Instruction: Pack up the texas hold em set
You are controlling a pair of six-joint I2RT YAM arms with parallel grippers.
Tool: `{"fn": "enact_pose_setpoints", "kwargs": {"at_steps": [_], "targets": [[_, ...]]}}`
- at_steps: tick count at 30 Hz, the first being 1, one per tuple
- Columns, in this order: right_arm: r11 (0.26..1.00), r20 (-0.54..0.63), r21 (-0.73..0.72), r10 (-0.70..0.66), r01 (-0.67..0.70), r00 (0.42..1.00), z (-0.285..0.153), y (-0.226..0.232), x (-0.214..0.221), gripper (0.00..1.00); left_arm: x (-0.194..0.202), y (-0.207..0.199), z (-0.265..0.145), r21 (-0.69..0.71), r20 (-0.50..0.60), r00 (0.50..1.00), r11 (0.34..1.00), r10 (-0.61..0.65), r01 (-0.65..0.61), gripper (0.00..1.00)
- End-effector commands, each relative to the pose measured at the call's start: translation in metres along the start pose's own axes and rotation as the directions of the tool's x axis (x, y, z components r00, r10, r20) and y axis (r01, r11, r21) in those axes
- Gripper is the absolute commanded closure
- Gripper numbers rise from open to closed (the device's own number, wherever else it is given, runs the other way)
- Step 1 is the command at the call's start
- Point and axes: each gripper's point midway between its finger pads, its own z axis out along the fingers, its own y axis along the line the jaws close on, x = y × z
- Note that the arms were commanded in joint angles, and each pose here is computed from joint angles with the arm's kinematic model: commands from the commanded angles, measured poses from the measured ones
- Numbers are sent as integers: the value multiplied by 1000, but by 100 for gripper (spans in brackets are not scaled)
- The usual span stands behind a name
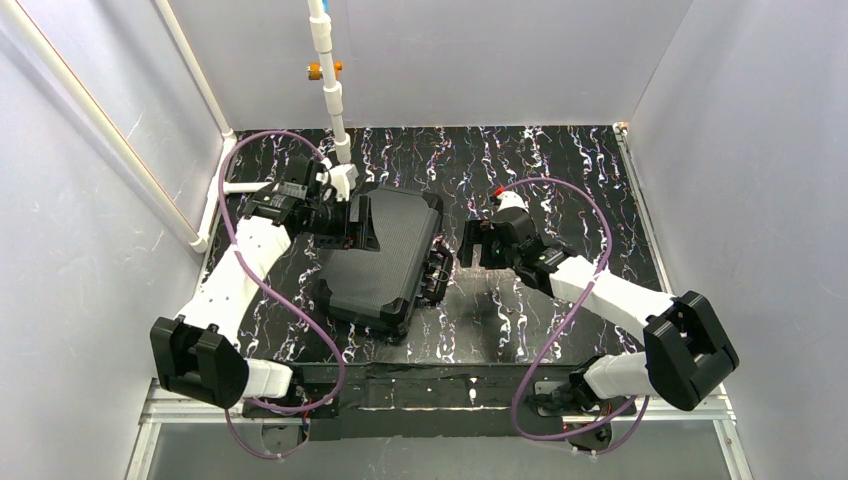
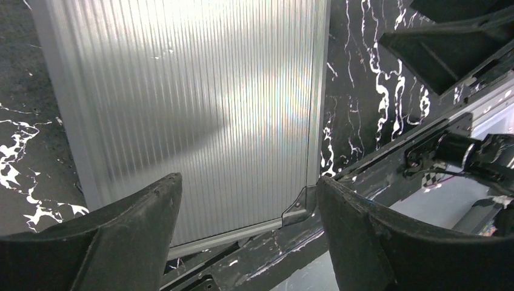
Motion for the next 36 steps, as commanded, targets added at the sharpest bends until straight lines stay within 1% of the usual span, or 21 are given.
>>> {"fn": "enact_pose_setpoints", "kwargs": {"at_steps": [1, 5, 8, 14, 20, 30, 33, 36], "targets": [[999, 70, -21, 31, -30, 997, -1, 4, -18, 2, 11, 0, 10, -27, -23, 998, 997, 65, -65, 21], [999, 72, -18, 32, -30, 997, 1, 5, -21, 2, 23, 2, 21, -47, -54, 994, 994, 99, -102, 24], [999, 74, -21, 37, -35, 997, 3, 6, -24, 2, 31, 2, 29, -57, -77, 988, 989, 131, -135, 29], [998, 66, -27, 53, -51, 996, 9, 10, -26, 2, 46, 11, 43, -94, -145, 978, 982, 152, -166, 32], [998, 58, -23, 57, -56, 997, 14, 11, -28, 2, 61, 18, 54, -126, -205, 965, 974, 162, -190, 33], [997, 62, -41, 67, -64, 996, 24, 19, -34, 2, 92, 39, 67, -232, -369, 920, 945, 135, -231, 32], [997, 62, -39, 67, -64, 996, 22, 18, -34, 2, 91, 38, 65, -239, -366, 920, 941, 140, -238, 32], [997, 65, -33, 66, -64, 996, 20, 16, -35, 2, 83, 34, 61, -234, -329, 931, 942, 158, -242, 32]]}}
